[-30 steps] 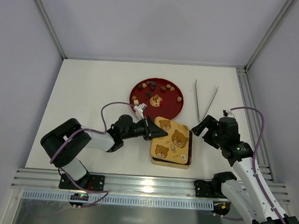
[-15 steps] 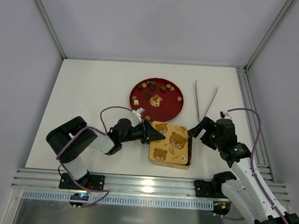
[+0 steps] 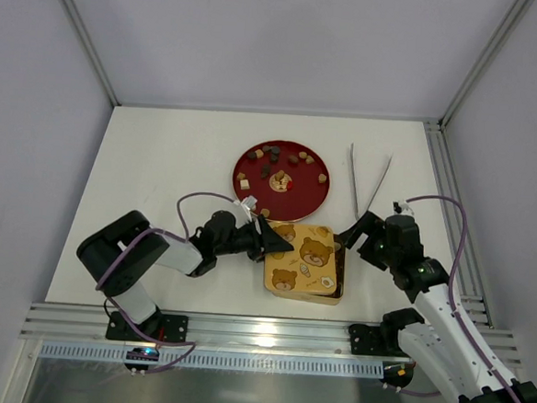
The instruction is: Pack the chocolate
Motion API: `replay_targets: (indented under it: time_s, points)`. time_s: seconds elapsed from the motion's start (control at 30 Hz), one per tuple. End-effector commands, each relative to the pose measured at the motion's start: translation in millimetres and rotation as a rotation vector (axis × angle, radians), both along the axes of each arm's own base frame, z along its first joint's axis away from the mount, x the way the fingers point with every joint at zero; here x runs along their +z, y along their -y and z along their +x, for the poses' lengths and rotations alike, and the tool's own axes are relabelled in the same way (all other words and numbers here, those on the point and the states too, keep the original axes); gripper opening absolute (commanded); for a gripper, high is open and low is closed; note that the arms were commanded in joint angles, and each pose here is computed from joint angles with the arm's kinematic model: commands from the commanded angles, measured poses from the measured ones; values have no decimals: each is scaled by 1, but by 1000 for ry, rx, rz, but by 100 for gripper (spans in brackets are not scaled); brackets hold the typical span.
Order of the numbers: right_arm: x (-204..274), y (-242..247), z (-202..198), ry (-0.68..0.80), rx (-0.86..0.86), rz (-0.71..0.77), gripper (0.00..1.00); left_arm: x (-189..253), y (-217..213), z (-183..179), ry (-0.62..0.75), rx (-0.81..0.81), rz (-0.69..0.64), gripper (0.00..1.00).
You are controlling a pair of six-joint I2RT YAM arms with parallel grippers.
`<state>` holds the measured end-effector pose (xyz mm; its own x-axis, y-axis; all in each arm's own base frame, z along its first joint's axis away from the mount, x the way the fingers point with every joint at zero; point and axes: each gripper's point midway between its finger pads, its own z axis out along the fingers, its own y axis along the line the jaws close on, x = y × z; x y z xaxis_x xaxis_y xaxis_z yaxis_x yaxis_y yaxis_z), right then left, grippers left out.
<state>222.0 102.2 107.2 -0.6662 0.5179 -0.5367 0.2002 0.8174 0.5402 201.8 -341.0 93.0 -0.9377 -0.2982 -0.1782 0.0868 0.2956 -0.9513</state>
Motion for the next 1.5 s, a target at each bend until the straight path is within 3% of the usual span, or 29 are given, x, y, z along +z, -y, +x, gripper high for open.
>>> replay_targets:
  time_s: [0.0, 0.43, 0.9, 1.47]
  points:
    - [4, -1, 7, 38, -13, 3, 89, 9, 2, 4, 32, -23, 21, 55]
    - [-3, -20, 6, 27, 35, 22, 89, -3, -5, 5, -16, -45, 150, 57]
    - [-13, -32, 6, 10, 60, 31, 88, 0, -11, 6, -17, -61, 217, 63]
    - [-19, -38, 2, 5, 83, 36, 88, -2, -23, 12, -54, -46, 304, 64]
